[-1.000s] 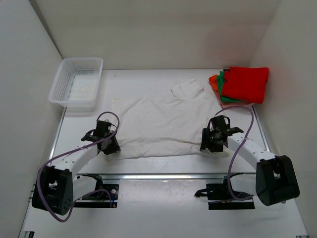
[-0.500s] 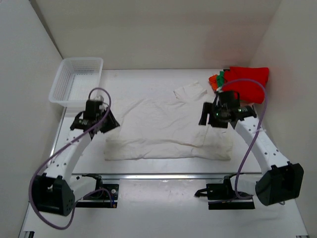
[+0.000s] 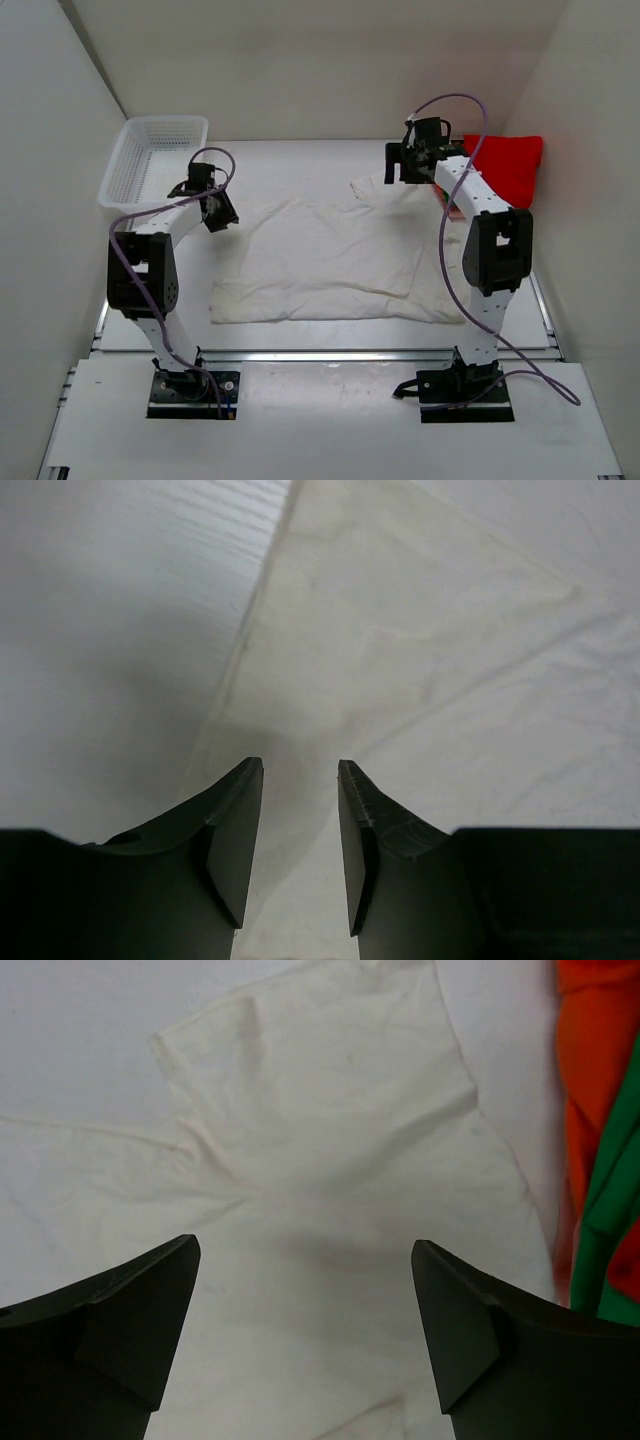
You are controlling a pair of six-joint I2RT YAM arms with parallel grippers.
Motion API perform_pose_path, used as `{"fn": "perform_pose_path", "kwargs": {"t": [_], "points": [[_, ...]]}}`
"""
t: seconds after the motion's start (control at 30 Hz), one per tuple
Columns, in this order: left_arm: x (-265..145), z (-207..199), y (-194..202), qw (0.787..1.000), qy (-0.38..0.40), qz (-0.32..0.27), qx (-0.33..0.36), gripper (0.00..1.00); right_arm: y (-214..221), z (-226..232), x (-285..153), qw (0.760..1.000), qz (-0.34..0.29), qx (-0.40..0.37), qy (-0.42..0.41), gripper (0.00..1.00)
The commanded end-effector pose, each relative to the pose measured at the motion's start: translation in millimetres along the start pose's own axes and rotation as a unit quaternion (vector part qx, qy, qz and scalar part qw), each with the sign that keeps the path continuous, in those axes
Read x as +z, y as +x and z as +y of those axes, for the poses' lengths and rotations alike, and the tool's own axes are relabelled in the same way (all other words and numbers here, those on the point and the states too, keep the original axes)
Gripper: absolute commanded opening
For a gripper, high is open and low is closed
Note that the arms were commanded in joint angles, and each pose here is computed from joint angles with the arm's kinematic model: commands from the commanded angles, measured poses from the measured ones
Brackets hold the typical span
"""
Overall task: Fold and stack the t-shirts
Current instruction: Grap the side of the flattened tshirt furthest away from the robot with both arms
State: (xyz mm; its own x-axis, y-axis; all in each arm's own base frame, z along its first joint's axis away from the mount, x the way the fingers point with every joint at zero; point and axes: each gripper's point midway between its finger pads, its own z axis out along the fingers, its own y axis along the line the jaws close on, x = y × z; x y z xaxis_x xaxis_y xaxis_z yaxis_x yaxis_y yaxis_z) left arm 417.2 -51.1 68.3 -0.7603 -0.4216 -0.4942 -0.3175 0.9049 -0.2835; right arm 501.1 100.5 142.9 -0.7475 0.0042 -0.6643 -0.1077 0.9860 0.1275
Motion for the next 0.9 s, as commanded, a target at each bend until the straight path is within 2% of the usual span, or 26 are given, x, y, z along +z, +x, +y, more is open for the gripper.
{"fn": "perform_pose_path", "kwargs": {"t": [0.0, 0.03, 0.1, 0.17, 0.2, 0.27, 0.3, 0.63, 0.7, 0.8, 0.87], "points": [[2.9, -10.1, -64.7, 0.996, 0.005, -0.087, 0.007, 0.48, -56.8, -7.9, 17.6, 0.997, -0.075, -0.029, 0.007, 0.85], [6.9, -9.1, -66.7, 0.996, 0.001, -0.086, 0.008, 0.48, -72.3, -12.4, 17.3, 0.995, -0.090, -0.035, 0.010, 0.88], [20.9, -11.6, -76.7, 0.996, -0.007, -0.090, 0.014, 0.49, -67.3, -19.2, 46.0, 0.996, -0.073, -0.038, 0.019, 0.90], [30.7, -15.0, -81.6, 0.995, -0.011, -0.092, 0.020, 0.51, -88.8, -21.4, 51.1, 0.995, -0.088, -0.035, 0.021, 0.92], [38.7, -15.5, -82.8, 0.995, -0.015, -0.091, 0.023, 0.52, -75.5, -25.9, 69.0, 0.997, -0.064, -0.031, 0.022, 0.93], [49.4, -15.3, -84.9, 0.996, -0.022, -0.086, 0.027, 0.53, -89.6, -32.4, 74.2, 0.997, -0.075, -0.024, 0.021, 0.93], [54.9, -12.8, -87.9, 0.996, -0.027, -0.086, 0.022, 0.55, -79.5, -33.9, 85.5, 0.998, -0.059, -0.027, 0.020, 0.93], [93.1, -3.0, -83.3, 0.997, -0.056, -0.041, 0.033, 0.58, -68.6, -55.6, 127.9, 0.998, -0.060, -0.002, 0.013, 0.93], [94.2, -4.1, -84.9, 0.997, -0.059, -0.039, 0.038, 0.53, -65.4, -55.8, 136.4, 0.998, -0.058, 0.002, 0.006, 0.93], [96.5, -2.4, -78.2, 0.997, -0.059, -0.029, 0.038, 0.36, -65.7, -52.9, 144.4, 0.998, -0.057, 0.008, -0.008, 0.93], [96.0, -0.5, -80.2, 0.997, -0.057, -0.028, 0.037, 0.17, -60.9, -51.2, 155.3, 0.998, -0.053, 0.009, -0.017, 0.93]]}}
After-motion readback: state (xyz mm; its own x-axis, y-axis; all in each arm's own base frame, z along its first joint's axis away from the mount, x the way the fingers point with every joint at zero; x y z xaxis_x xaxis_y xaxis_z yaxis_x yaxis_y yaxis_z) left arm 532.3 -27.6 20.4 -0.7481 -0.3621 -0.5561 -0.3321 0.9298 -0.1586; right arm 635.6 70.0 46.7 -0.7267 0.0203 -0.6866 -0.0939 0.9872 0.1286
